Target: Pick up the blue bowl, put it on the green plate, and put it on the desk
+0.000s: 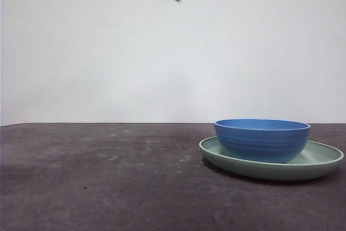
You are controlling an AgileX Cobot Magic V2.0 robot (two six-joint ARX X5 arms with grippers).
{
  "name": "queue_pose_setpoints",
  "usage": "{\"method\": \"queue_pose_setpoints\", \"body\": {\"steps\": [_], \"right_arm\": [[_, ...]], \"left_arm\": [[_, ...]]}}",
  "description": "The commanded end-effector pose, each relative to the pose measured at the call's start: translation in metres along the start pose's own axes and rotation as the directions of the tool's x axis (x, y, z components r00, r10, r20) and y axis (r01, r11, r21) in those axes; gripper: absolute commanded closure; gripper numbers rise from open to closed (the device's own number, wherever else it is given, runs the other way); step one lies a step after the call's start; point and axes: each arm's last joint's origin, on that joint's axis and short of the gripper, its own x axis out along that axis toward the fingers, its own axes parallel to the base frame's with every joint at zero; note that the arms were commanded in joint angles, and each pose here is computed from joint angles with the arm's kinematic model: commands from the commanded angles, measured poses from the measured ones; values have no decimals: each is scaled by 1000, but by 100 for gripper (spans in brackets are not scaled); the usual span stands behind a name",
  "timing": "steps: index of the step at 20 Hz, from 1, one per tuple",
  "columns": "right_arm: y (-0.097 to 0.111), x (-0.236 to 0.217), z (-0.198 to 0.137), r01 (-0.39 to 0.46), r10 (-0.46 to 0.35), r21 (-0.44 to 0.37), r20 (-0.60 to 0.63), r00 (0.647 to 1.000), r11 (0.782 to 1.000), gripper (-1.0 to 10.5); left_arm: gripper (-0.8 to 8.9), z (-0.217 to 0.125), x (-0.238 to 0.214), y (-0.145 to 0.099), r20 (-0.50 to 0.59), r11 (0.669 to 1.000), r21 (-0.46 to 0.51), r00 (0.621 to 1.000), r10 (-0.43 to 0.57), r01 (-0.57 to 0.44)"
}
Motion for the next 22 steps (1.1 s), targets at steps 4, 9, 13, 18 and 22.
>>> {"method": "queue_pose_setpoints", "body": {"steps": [4, 9, 13, 18, 22], "right_arm": [[2, -3, 5, -1, 1, -2, 18, 1000, 1000, 565], [2, -3, 5, -1, 1, -2, 18, 1000, 1000, 565], [2, -3, 5, -2, 2, -2, 17, 1000, 1000, 566], [2, -3, 5, -2, 2, -2, 17, 1000, 1000, 565], [2, -3, 5, -2, 2, 0, 15, 1000, 1000, 566]], "left_arm": [[619, -53, -37, 11, -19, 999, 23, 999, 28, -28], [620, -114, -59, 13, -41, 994, 55, 995, -95, 98], [624, -145, -70, 13, -51, 971, 79, 973, -224, 228], [624, -151, -73, 10, -67, 940, 73, 942, -328, 333], [624, -151, -73, 10, -67, 940, 72, 942, -329, 333]]}}
